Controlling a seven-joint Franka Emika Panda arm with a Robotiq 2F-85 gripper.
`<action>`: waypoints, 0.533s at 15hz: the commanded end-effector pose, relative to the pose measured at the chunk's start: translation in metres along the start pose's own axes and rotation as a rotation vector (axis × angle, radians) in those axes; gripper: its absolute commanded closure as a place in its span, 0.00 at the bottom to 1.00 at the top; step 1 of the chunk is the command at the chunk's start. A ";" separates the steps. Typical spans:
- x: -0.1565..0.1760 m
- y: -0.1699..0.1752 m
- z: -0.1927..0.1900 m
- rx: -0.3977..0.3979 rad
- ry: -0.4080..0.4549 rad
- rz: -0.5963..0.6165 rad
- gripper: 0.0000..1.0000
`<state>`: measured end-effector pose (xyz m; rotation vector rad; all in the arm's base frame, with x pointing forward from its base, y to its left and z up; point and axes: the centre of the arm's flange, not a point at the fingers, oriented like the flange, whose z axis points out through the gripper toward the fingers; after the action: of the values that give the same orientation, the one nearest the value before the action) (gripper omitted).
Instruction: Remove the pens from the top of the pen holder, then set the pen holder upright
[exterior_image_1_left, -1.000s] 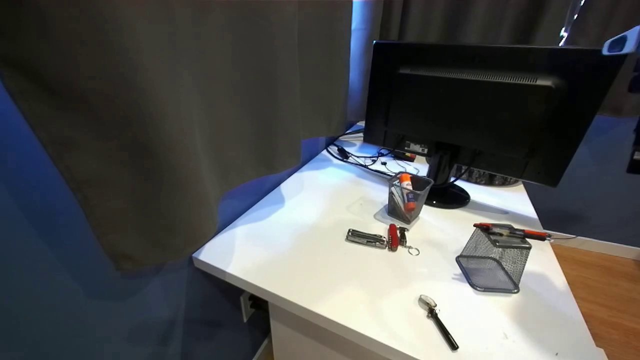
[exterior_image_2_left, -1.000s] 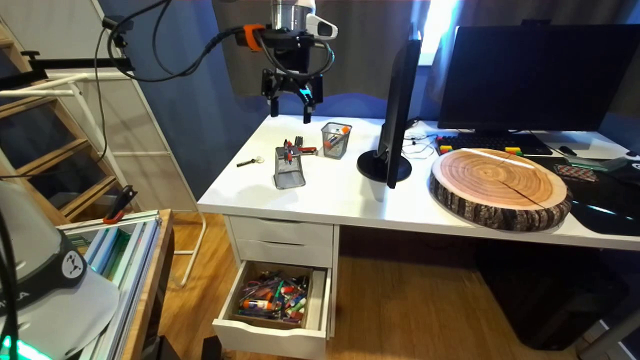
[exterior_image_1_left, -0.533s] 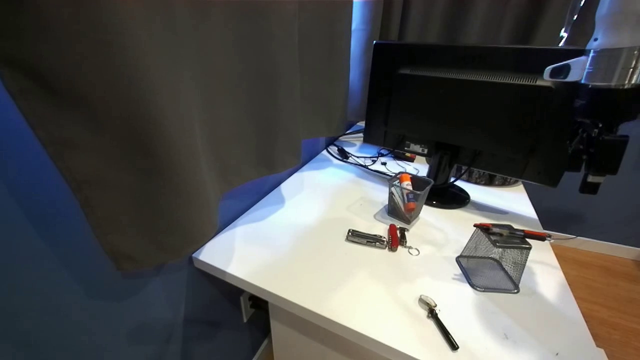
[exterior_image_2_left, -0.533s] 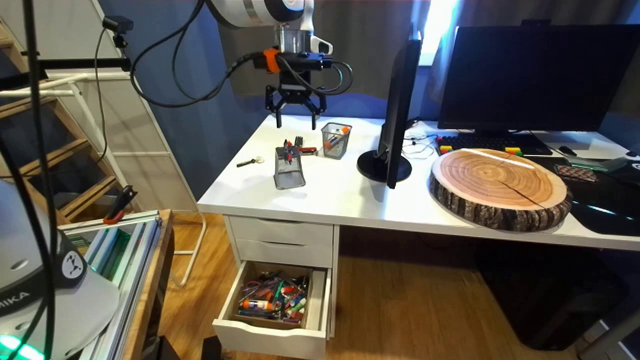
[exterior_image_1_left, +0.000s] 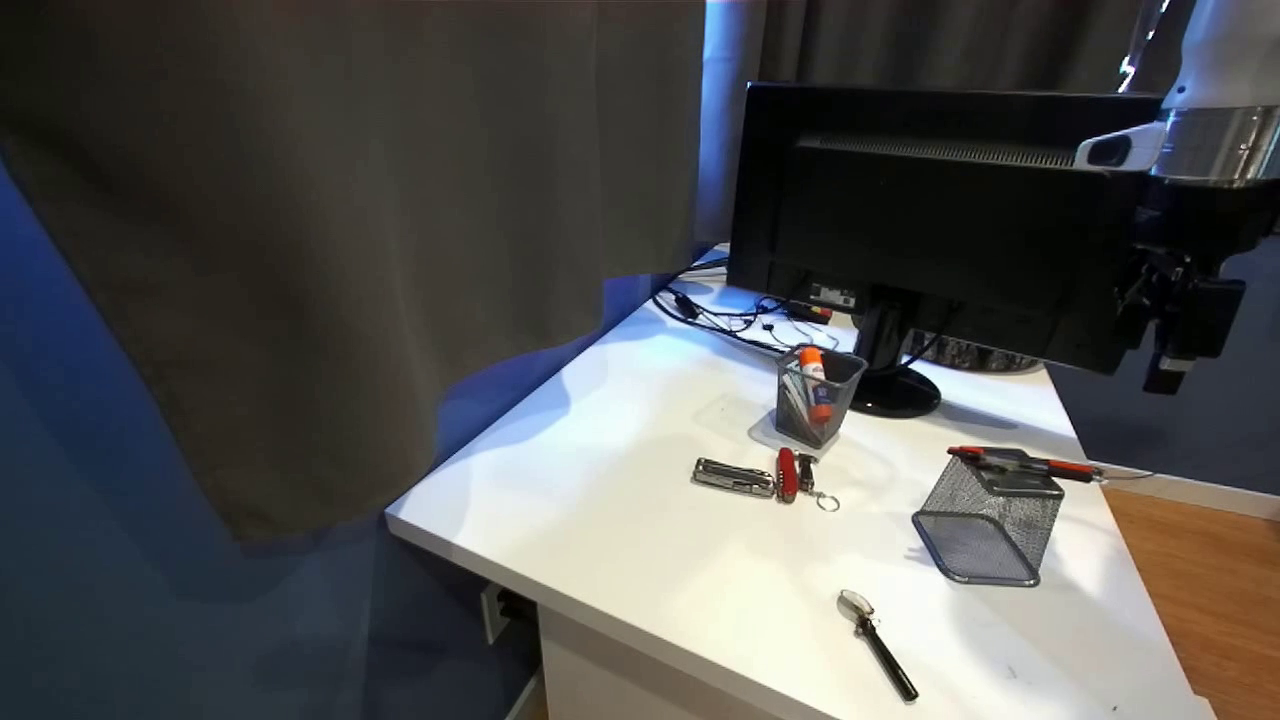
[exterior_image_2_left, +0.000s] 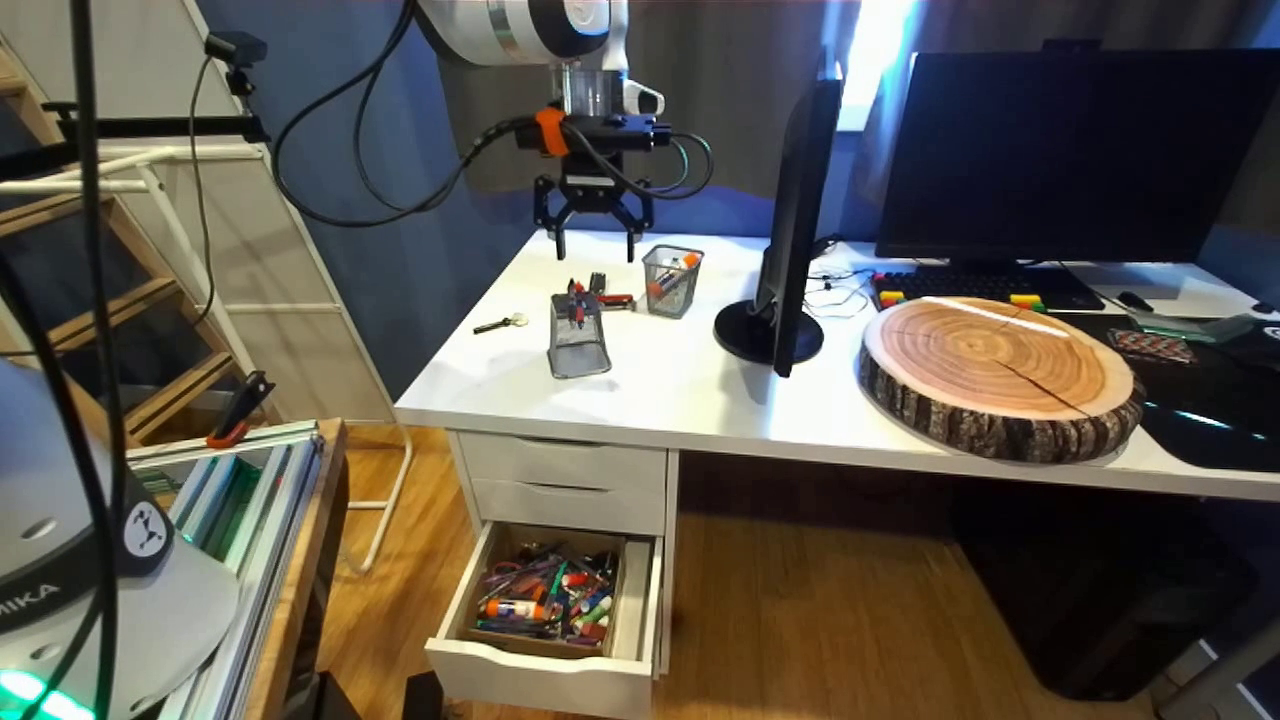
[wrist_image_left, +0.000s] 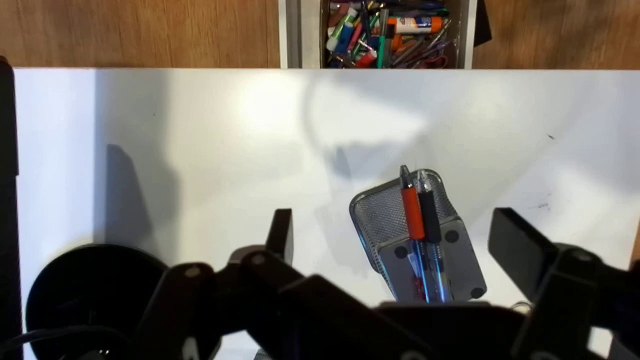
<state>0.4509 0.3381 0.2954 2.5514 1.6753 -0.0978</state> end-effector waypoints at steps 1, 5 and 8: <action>0.009 -0.006 0.005 0.085 0.151 -0.053 0.00; 0.020 -0.014 0.017 0.169 0.274 -0.130 0.00; 0.022 -0.019 0.029 0.173 0.297 -0.178 0.00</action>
<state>0.4460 0.3659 0.2753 2.6550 1.9959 0.0988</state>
